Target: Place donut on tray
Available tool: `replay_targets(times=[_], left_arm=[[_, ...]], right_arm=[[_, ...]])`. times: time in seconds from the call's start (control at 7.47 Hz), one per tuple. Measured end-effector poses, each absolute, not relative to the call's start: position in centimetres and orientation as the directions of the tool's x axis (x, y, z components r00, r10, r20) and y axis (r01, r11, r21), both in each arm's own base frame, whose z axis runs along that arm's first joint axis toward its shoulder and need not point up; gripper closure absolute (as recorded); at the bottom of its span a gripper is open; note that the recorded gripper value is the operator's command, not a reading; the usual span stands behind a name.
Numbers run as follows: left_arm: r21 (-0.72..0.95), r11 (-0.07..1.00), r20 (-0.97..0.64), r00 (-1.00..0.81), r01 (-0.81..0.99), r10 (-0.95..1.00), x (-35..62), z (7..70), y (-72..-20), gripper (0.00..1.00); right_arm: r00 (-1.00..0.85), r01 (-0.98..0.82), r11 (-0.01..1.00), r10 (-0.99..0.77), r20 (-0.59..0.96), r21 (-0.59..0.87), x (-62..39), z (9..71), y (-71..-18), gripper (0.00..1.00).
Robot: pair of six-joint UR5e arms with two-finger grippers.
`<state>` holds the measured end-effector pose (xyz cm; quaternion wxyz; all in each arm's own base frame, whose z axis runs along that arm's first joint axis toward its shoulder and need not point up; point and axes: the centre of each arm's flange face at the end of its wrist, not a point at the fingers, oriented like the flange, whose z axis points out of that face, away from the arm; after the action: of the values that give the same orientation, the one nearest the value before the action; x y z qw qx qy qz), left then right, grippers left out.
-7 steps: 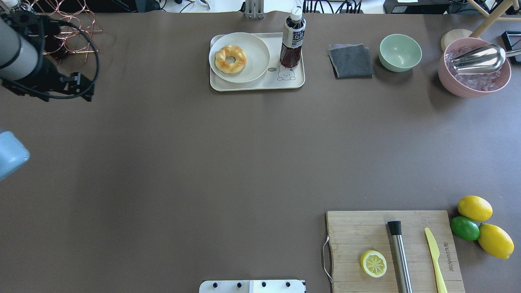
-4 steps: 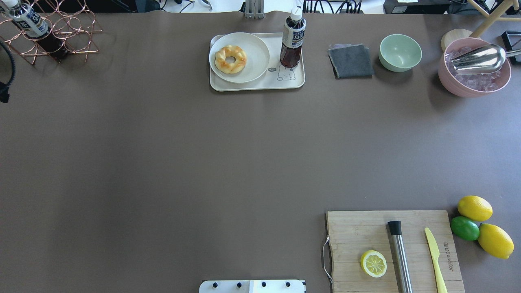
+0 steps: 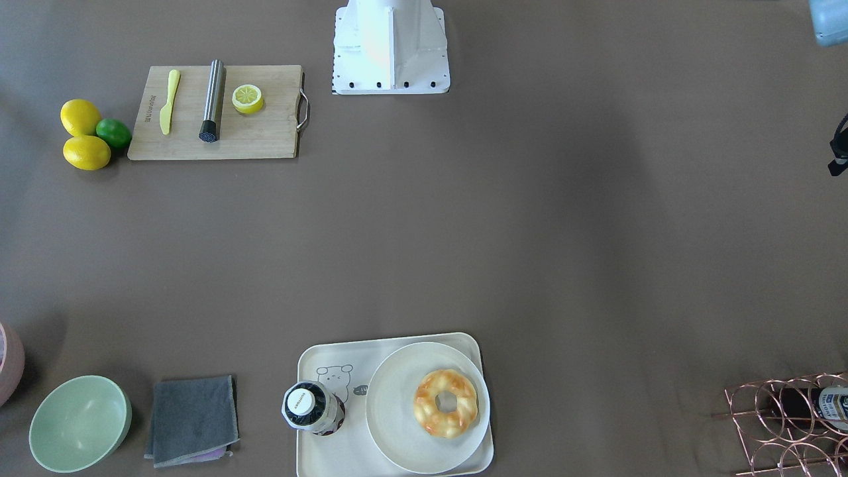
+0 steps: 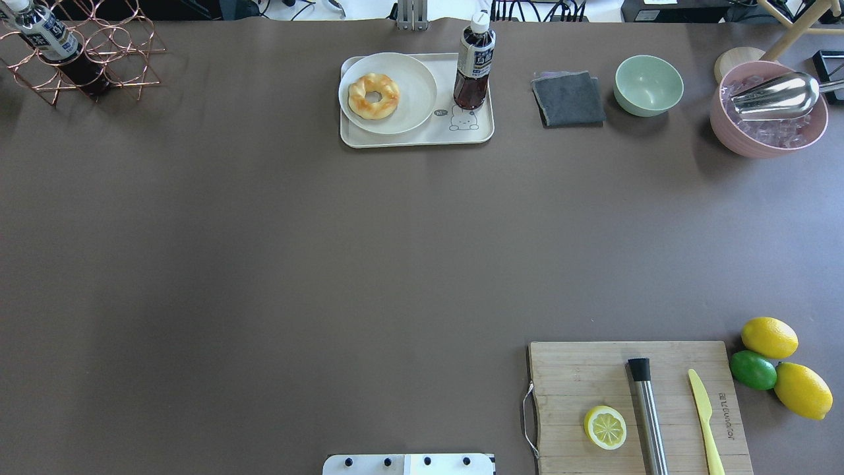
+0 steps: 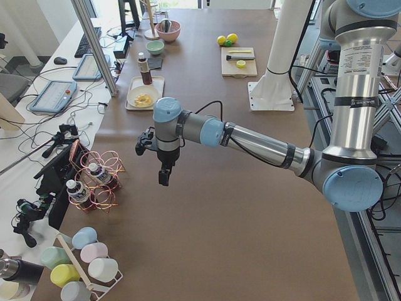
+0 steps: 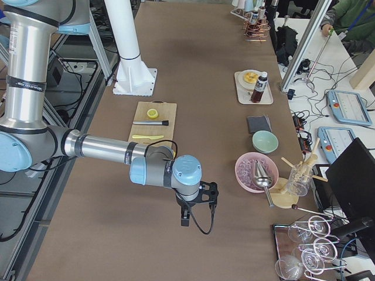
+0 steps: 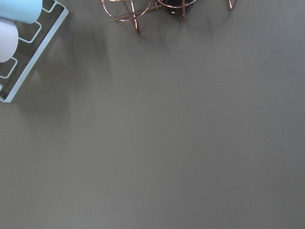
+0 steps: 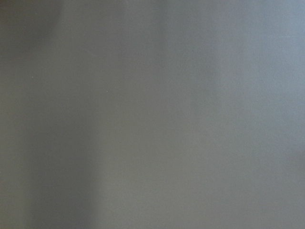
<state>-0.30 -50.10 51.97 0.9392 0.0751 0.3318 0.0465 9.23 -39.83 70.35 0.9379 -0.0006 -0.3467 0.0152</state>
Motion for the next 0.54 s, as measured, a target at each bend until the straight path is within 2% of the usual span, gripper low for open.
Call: replay_targets(times=[0.54], left_arm=[[0.145,0.989,-0.631,0.769,-0.010,0.100,-2.3,59.7,-47.7,0.01]], right_arm=[[0.758,-0.028,1.000,0.028,0.651,-0.010,9.2,70.3,-39.7,0.01]])
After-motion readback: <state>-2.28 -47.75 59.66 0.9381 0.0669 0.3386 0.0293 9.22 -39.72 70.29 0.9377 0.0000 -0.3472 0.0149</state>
